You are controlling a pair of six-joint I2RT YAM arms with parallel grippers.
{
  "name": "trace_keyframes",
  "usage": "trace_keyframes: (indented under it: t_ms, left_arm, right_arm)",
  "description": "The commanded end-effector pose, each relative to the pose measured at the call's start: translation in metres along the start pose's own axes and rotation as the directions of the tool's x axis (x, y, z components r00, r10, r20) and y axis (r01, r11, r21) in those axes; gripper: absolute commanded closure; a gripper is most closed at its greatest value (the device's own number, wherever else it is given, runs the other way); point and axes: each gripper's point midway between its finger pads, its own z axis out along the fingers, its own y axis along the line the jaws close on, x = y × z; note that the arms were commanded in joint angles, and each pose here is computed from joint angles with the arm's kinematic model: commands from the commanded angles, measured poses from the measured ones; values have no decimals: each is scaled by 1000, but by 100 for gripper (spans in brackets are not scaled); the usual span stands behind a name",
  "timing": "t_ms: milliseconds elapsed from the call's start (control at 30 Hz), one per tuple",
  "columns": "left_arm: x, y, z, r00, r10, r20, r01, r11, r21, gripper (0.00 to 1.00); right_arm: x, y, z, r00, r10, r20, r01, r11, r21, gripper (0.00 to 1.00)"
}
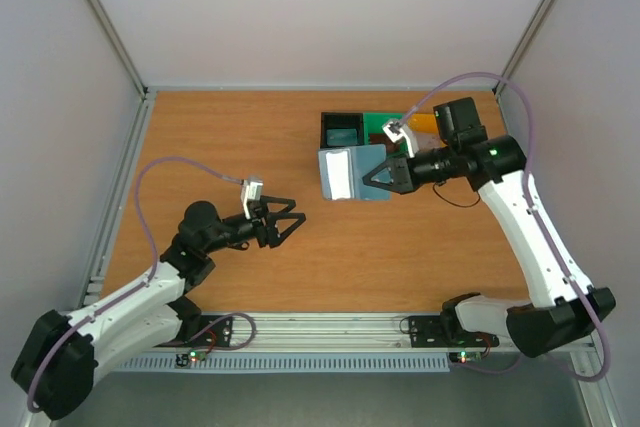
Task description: Take the credit cards out of the card holder
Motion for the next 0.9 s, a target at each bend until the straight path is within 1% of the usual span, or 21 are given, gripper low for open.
trace_keyframes:
  t_ms: [0, 133, 267, 433, 500, 533, 567, 600, 633, 667, 700, 733, 800, 867]
  left_arm:
    - [-11, -42, -10, 986, 154, 60, -163, 971, 175, 13]
    - [-40, -72, -11, 971, 181, 154, -213, 951, 225, 9]
    - [-54, -94, -13, 958, 207, 197, -257, 925, 278, 8]
    - [-59, -111, -18, 941, 251, 225, -314, 894, 319, 8]
    - [-62, -112, -18, 937, 257, 235, -323, 892, 315, 9]
    - [-64, -110, -17, 937, 254, 240, -321, 896, 306, 13]
    - [-66, -108, -16, 938, 245, 243, -312, 903, 296, 19]
    - [-68, -108, -16, 938, 240, 249, -309, 905, 293, 32]
    - [-69, -109, -17, 937, 241, 252, -312, 903, 295, 43]
    - [-69, -111, -18, 935, 247, 255, -320, 898, 301, 50]
    - [-68, -112, -19, 932, 254, 258, -328, 895, 303, 54]
    - [-70, -115, -20, 927, 262, 267, -339, 891, 303, 55]
    - [-74, -120, -23, 915, 280, 292, -366, 879, 305, 50]
    - [-78, -126, -25, 903, 294, 313, -390, 866, 314, 51]
  right_arm:
    - [-5, 76, -23, 971, -220, 90, 237, 931, -277, 99]
    - [-10, 92, -23, 951, -286, 120, 310, 895, -322, 99]
    - [-9, 100, -21, 936, -333, 115, 351, 862, -365, 99]
    - [-8, 112, -22, 912, -390, 132, 407, 810, -421, 99]
    - [-8, 115, -23, 903, -407, 135, 423, 794, -437, 99]
    - [-8, 115, -23, 905, -405, 128, 418, 794, -442, 99]
    - [-7, 116, -23, 905, -407, 124, 417, 791, -448, 99]
    - [-7, 117, -23, 905, -408, 120, 415, 788, -455, 99]
    - [-6, 117, -23, 905, -409, 116, 414, 786, -460, 99]
    - [-6, 118, -23, 904, -413, 113, 415, 784, -462, 99]
    - [-4, 117, -22, 904, -413, 109, 414, 783, -464, 99]
    - [-3, 116, -22, 904, -414, 104, 413, 784, -464, 98]
    - [-1, 112, -18, 908, -410, 86, 403, 795, -454, 98]
    - [0, 111, -15, 912, -402, 75, 389, 797, -462, 98]
